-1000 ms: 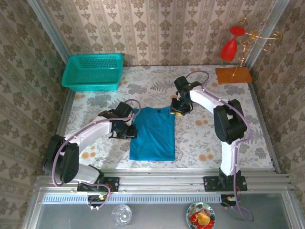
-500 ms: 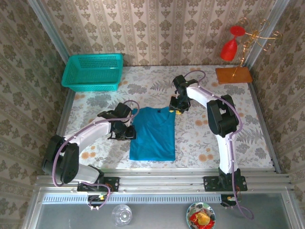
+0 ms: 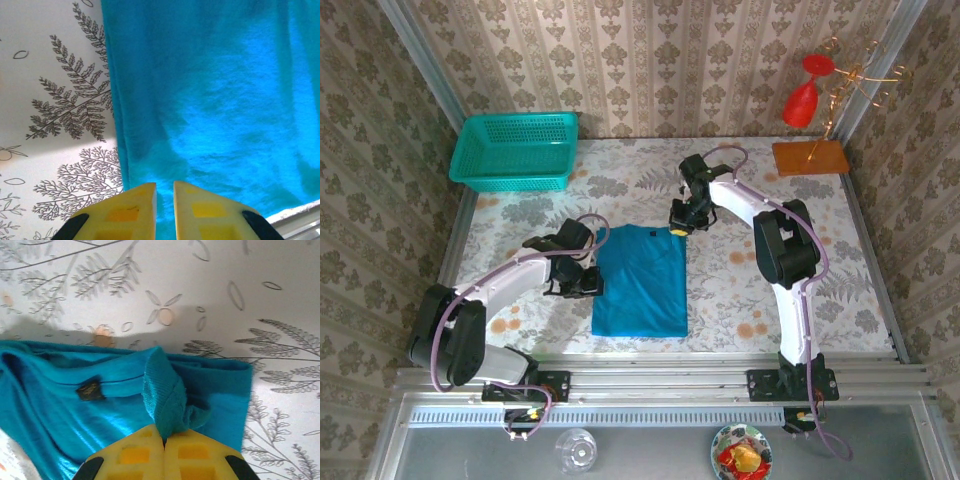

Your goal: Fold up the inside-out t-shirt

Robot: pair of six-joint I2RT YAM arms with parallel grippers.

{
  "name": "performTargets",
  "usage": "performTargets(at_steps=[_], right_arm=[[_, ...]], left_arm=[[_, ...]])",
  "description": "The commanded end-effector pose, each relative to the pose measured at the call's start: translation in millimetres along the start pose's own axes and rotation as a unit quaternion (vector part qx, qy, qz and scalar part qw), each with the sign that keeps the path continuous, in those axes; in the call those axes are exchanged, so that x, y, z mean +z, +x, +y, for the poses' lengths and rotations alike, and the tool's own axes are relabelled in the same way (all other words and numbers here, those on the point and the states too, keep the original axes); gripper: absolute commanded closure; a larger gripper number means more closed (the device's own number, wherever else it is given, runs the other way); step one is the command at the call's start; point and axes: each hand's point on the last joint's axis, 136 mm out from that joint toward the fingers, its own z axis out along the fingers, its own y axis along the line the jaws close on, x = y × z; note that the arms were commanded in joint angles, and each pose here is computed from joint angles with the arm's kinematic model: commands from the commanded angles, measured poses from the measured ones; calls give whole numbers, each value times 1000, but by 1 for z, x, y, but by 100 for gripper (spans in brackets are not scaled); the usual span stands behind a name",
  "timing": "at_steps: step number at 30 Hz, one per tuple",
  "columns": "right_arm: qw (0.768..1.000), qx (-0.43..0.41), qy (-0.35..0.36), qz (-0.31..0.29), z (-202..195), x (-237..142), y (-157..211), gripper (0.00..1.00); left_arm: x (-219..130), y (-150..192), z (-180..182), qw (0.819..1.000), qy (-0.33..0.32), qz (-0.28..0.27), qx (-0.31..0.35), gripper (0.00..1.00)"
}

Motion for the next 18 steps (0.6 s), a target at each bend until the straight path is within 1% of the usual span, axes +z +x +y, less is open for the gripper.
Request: performTargets(at_steps=[1,12,18], right_arm=[[999,-2,-34,-8,15,-14,-3,100],[999,34,-17,22,-30,30,-13,97],[999,28,-24,26,-28,30,-14,90]], left_arm=[[-4,3,-2,1000,11,2,-8,82],[-4,9,2,1000,3,4,-13,82],[-7,11,5,1000,2,-3,-17,82]])
